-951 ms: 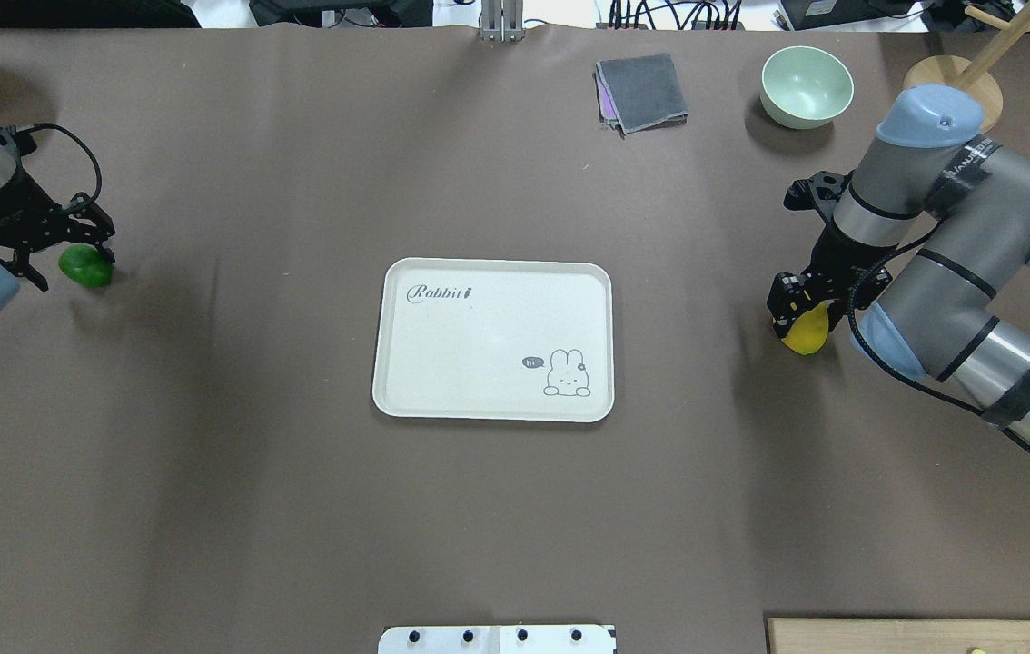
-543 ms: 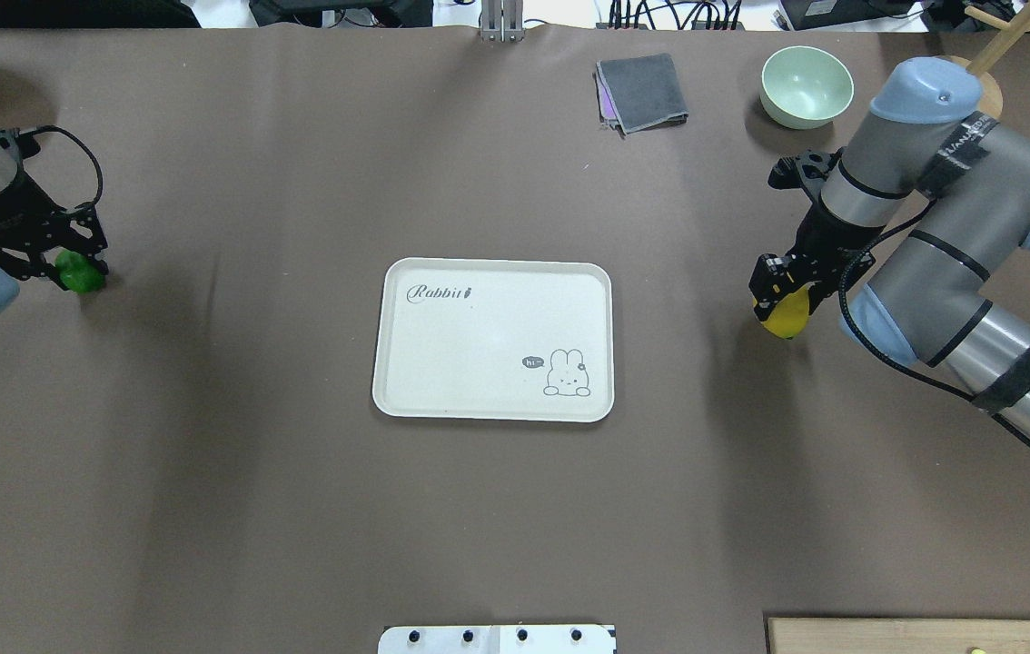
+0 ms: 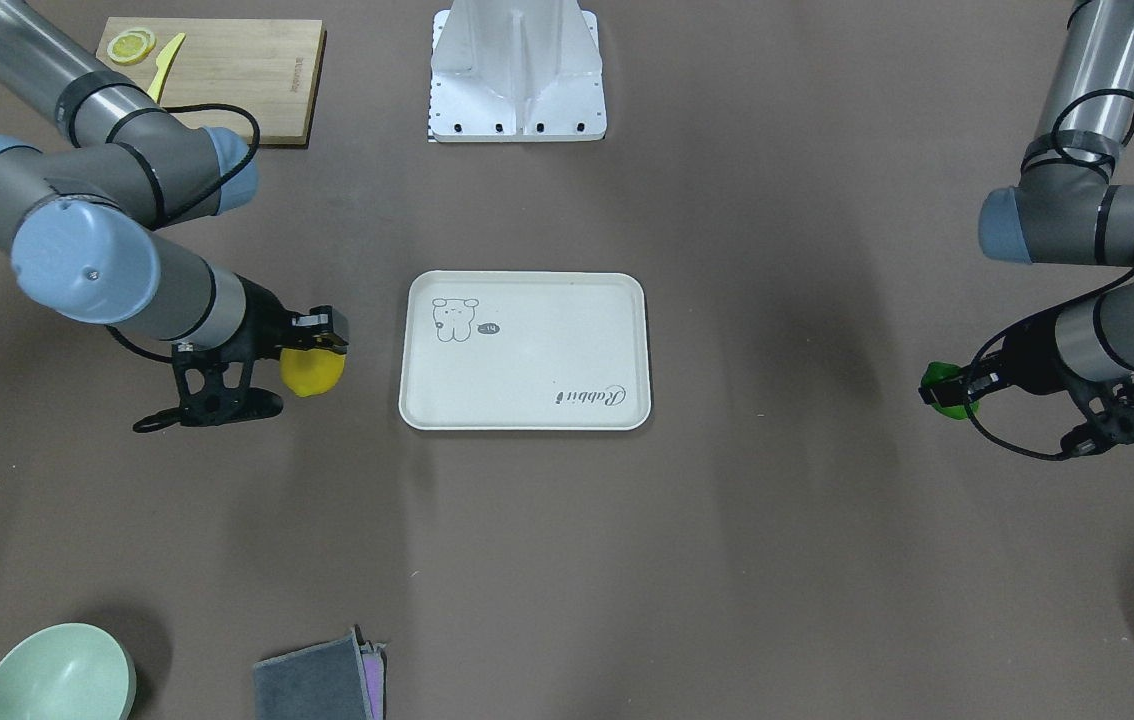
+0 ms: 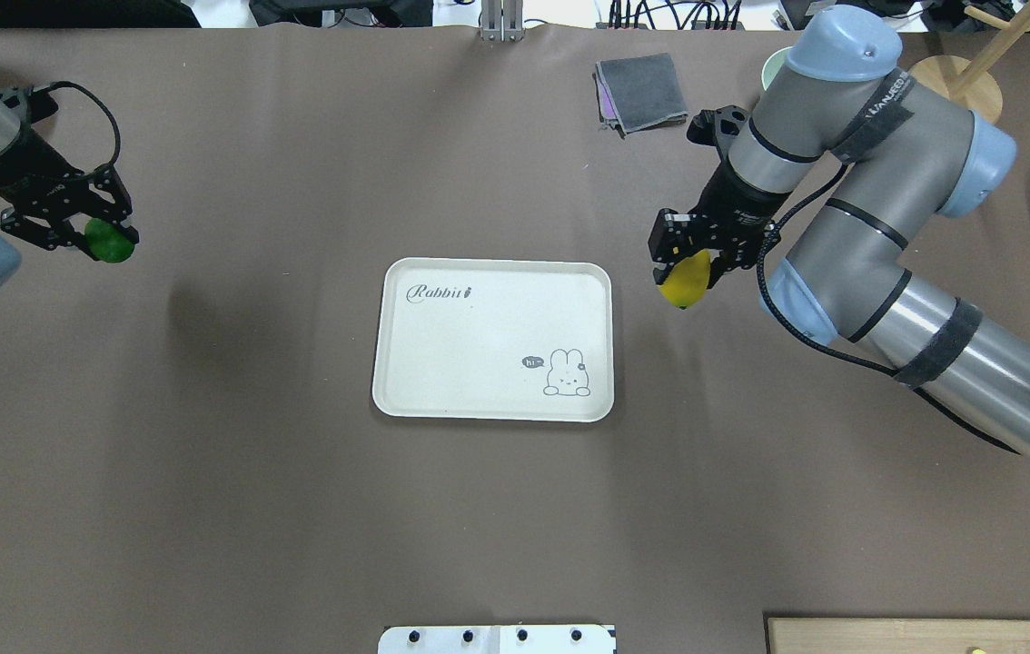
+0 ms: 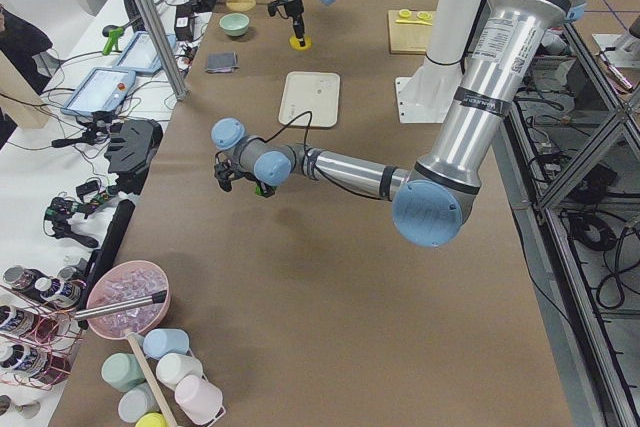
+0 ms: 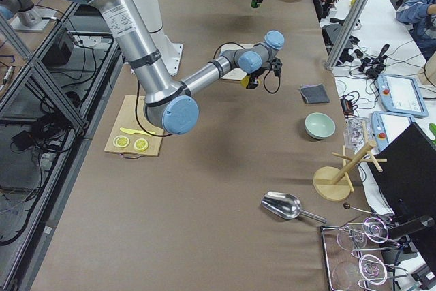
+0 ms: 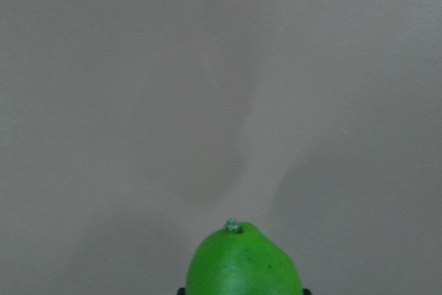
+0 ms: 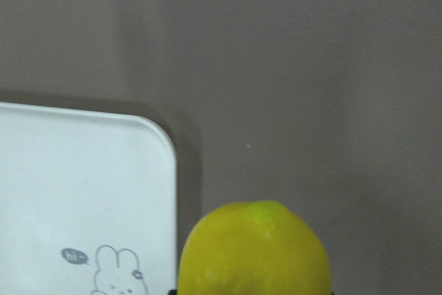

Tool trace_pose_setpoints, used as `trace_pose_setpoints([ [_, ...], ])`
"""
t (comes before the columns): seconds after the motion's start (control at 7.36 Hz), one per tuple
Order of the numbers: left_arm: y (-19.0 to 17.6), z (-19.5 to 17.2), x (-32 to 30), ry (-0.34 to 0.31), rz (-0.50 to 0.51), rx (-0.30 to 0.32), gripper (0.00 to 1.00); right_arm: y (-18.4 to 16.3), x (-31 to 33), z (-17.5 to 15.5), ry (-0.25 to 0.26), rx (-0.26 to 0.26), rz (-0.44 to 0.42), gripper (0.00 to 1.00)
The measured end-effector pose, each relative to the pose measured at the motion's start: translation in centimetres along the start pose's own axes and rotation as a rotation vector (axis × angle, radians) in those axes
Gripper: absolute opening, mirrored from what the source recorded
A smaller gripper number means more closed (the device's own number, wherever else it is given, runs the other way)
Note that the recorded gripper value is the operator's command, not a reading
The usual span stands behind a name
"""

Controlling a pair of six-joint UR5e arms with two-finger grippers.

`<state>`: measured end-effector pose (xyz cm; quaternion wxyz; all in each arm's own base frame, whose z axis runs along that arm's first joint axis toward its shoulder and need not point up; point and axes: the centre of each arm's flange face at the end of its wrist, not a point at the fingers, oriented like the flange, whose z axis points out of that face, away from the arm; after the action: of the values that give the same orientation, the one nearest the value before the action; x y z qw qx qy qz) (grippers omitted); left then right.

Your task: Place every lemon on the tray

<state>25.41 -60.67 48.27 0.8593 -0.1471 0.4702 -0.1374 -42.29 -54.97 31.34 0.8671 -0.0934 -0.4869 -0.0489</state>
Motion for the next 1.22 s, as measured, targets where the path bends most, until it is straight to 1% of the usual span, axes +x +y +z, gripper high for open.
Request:
trace_pose_setpoints([
  [0.14,1.7,-0.8,4.7,0.036,0.085,0.007,0.0,-0.3,-2.7,1.5,-0.047,0.01,0.011,0.31],
  [0.27,4.1,0.1,9.5,0.058,0.187,0.018,0.0,-0.8,-4.4,2.9,-0.078,0.013,0.003,0.32],
  [0.54,10.2,4.8,17.7,0.08,0.379,0.066,0.0,-1.3,-6.1,5.1,-0.092,0.002,-0.018,0.32],
  [0.68,13.3,7.2,21.3,0.088,0.431,0.081,0.0,-1.4,-6.3,5.6,-0.091,-0.003,-0.043,0.33],
  [0.81,16.6,9.2,24.6,0.097,0.445,0.09,0.0,-1.4,-6.4,6.0,-0.088,-0.008,-0.068,0.45],
  [0.95,19.5,10.8,27.1,0.107,0.447,0.093,0.0,-1.4,-6.3,6.4,-0.085,-0.014,-0.078,0.5],
  [1.09,21.6,12.0,28.6,0.112,0.455,0.092,0.11,-1.4,-6.2,6.8,-0.081,-0.02,-0.08,0.64],
  [1.22,22.9,12.9,29.2,0.112,0.464,0.089,0.98,-1.4,-6.1,7.2,-0.077,-0.024,-0.08,0.88],
])
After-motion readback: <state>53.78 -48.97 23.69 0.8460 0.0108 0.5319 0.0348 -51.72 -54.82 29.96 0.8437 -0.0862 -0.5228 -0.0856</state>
